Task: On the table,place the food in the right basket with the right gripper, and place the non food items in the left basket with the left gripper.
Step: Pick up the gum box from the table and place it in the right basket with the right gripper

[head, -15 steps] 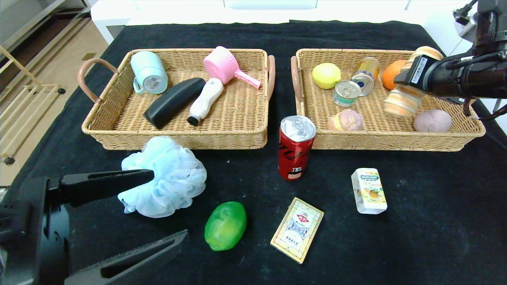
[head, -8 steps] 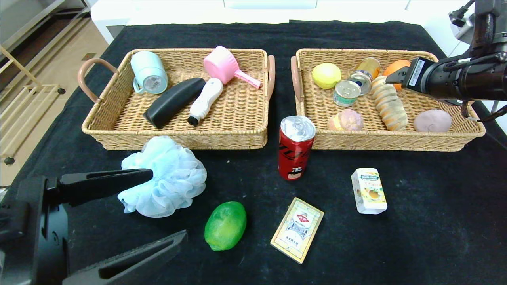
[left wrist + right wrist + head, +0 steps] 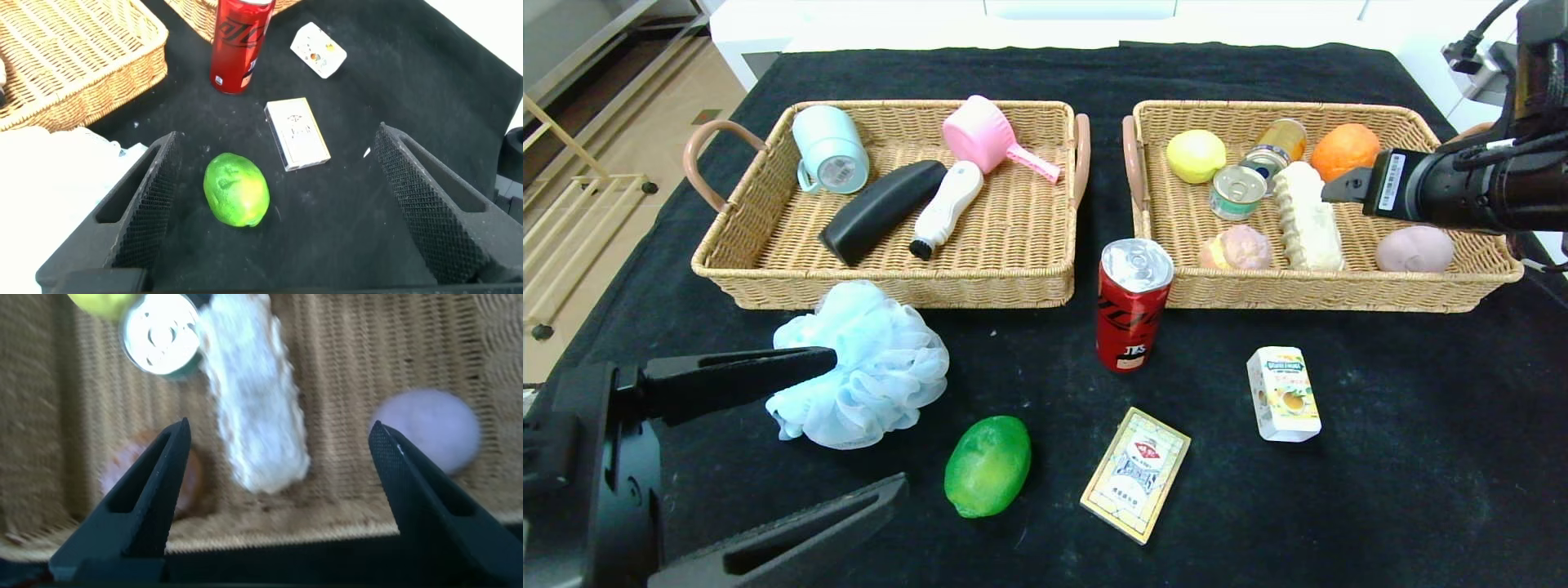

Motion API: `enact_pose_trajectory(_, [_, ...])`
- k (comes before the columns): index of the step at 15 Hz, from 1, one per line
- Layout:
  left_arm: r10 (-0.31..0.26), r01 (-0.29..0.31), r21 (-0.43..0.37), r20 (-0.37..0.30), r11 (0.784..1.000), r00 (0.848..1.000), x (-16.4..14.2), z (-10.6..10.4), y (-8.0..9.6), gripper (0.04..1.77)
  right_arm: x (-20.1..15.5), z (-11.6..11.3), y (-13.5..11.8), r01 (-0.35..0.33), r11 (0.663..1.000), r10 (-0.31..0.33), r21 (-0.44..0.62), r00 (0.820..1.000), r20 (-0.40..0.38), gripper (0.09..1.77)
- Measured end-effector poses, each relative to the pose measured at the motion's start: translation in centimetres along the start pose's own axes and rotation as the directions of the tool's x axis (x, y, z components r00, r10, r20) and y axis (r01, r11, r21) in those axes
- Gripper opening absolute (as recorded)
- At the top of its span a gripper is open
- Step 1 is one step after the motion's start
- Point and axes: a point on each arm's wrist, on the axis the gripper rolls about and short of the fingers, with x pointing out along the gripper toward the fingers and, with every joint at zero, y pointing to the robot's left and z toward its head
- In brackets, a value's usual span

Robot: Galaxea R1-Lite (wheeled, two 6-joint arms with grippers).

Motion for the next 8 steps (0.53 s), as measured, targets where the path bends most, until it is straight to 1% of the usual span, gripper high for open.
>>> enact_pose_trajectory(1, [0.000, 0.000, 0.000, 0.000, 1.000, 1.000, 0.0, 0.0, 0.0, 1.72, -0.6, -0.6, 0.2, 0.008, 0.999, -0.009, -0.033, 1.000, -0.010, 1.61])
enact_pose_trajectory(4, [0.000, 0.000, 0.000, 0.000, 1.000, 1.000, 0.0, 0.0, 0.0, 1.72, -3.3, -2.1, 1.3, -0.029, 0.995, 0.025, -0.097, 0.999, -0.037, 1.64])
enact_pose_trajectory(7, [-0.001, 0.001, -0.001, -0.006, 1.000, 1.000, 0.1, -0.1, 0.0, 1.72, -5.5, -4.4, 1.4, 0.000, 0.984, -0.023, -0.178, 0.991, -0.132, 1.67])
enact_pose_trajectory(8, [-0.001, 0.001, -0.003, -0.014, 1.000, 1.000, 0.2, -0.2, 0.0, 1.72, -5.9, -4.9, 1.5, -0.011, 0.982, -0.017, -0.187, 0.989, -0.147, 1.67])
